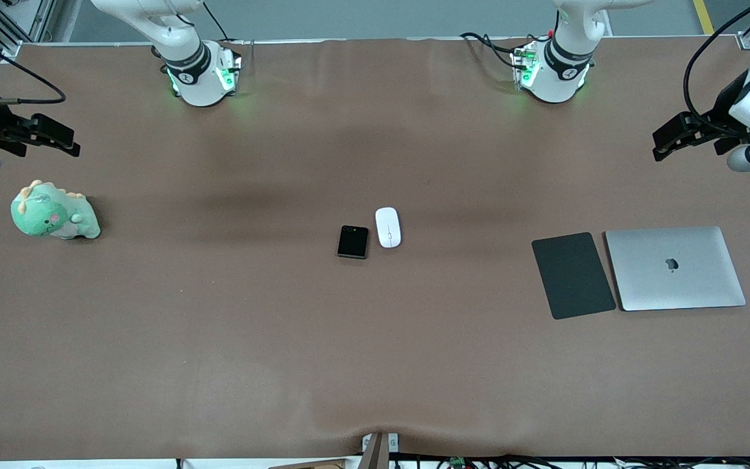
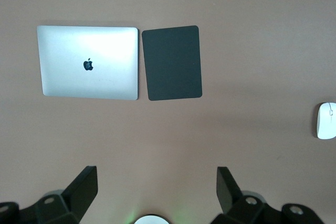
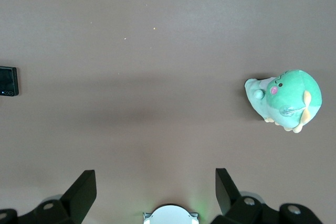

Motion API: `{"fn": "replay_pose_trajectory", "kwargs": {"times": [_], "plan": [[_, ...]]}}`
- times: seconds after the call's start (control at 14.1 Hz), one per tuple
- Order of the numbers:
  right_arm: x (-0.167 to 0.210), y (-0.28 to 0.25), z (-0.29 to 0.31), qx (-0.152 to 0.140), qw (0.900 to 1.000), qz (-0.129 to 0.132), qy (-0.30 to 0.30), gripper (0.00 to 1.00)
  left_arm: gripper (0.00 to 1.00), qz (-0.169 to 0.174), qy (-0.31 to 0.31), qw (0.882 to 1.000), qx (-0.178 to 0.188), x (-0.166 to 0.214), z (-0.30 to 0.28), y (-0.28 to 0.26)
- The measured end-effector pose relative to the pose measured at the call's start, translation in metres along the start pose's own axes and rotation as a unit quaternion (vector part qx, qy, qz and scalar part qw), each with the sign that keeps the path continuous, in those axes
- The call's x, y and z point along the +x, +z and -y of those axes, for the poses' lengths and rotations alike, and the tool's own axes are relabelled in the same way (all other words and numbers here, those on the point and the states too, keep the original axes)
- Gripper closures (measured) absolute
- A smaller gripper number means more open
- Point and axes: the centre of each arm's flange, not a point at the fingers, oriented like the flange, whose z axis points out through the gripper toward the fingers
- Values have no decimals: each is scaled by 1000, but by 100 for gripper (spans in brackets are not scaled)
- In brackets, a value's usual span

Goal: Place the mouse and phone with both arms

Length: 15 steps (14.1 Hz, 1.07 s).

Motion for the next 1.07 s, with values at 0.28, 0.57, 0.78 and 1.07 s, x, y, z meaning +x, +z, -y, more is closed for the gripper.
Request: {"fn": "replay_pose_trajectory", "kwargs": {"times": [0.28,0.57,0.78,1.07], "plan": [[1,1,0,0,1000,1,0,0,0,6,7,1000,-8,3,-3,5],[2,3,0,0,1000,3,0,0,0,22,13,999,-43,20,-16,28],[3,5,0,0,1000,5,0,0,0,39,2,998,-42,32,-48,57],[4,6,1,0,1000,7,0,0,0,42,-15,998,-39,34,-114,98]]}}
